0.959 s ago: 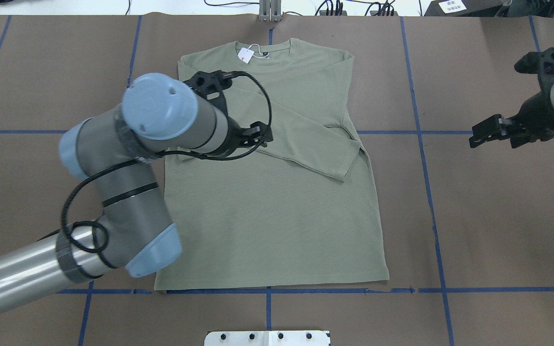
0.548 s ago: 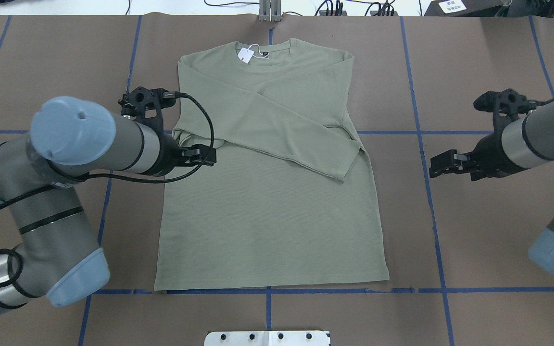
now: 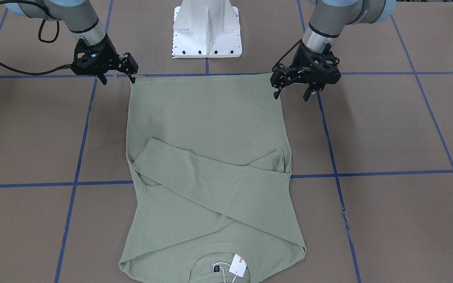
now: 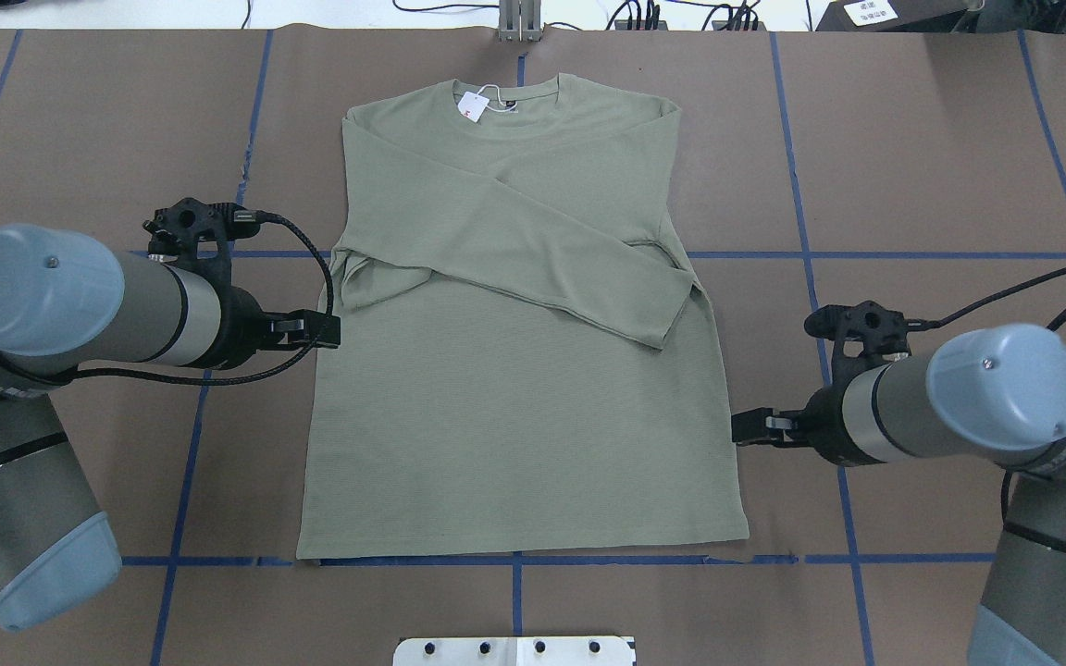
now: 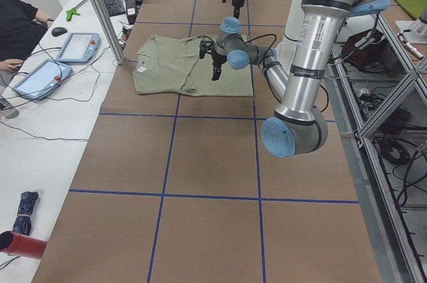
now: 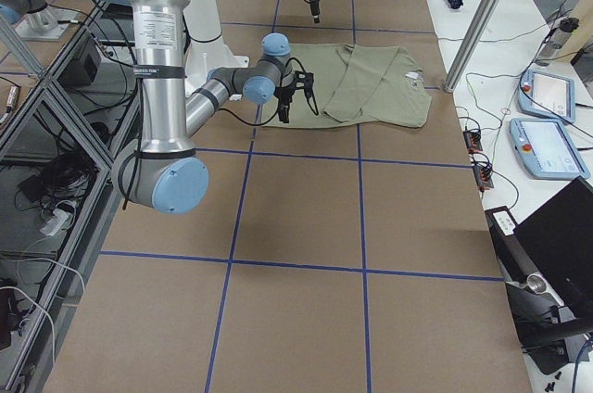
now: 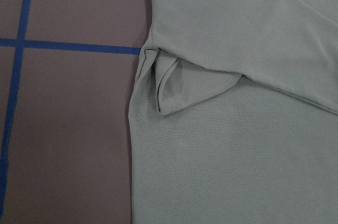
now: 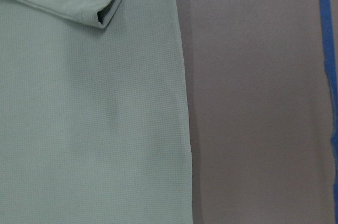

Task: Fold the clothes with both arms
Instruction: 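Lower the right gripper to the hem corner nearest it and grasp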

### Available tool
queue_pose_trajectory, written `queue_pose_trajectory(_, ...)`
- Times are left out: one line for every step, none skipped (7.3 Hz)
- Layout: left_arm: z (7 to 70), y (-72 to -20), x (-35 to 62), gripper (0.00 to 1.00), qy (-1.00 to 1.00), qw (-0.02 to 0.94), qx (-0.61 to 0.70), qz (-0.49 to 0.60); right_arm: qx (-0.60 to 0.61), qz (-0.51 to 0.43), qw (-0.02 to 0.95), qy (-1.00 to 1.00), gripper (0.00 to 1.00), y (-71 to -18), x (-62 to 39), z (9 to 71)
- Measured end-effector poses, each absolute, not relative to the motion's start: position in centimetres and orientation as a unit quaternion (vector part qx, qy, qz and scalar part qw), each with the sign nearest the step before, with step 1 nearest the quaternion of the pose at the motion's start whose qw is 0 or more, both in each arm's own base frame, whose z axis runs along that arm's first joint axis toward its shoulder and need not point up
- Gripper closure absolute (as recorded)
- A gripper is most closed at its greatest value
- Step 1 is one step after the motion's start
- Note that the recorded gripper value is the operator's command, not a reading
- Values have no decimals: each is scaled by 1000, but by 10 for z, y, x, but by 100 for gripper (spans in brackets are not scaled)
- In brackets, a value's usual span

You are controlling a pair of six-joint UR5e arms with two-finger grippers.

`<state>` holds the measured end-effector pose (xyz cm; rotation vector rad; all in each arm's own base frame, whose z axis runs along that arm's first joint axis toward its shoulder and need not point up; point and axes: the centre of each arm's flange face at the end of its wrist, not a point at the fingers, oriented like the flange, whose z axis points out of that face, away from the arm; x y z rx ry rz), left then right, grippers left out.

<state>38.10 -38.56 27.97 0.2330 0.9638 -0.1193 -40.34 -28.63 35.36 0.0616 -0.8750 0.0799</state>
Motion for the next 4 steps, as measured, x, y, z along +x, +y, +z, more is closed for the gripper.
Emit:
queue_pose_trajectory(279,-385,381,0,463,878,111,-57,28,36,907,-418,0,-282,-413,359)
queue_pose_trajectory(278,-384,381,0,464,877,111,-56,26,34,909,-414,0,-279,-419,363)
queue_pose_trajectory(277,-384,381,0,466,877,108,-55,23,28,910,-412,0,-274,-424,365)
queue_pose_trajectory(277,-383,382,0,468,876,105,-53,18,18,911,-411,0,-265,-432,366)
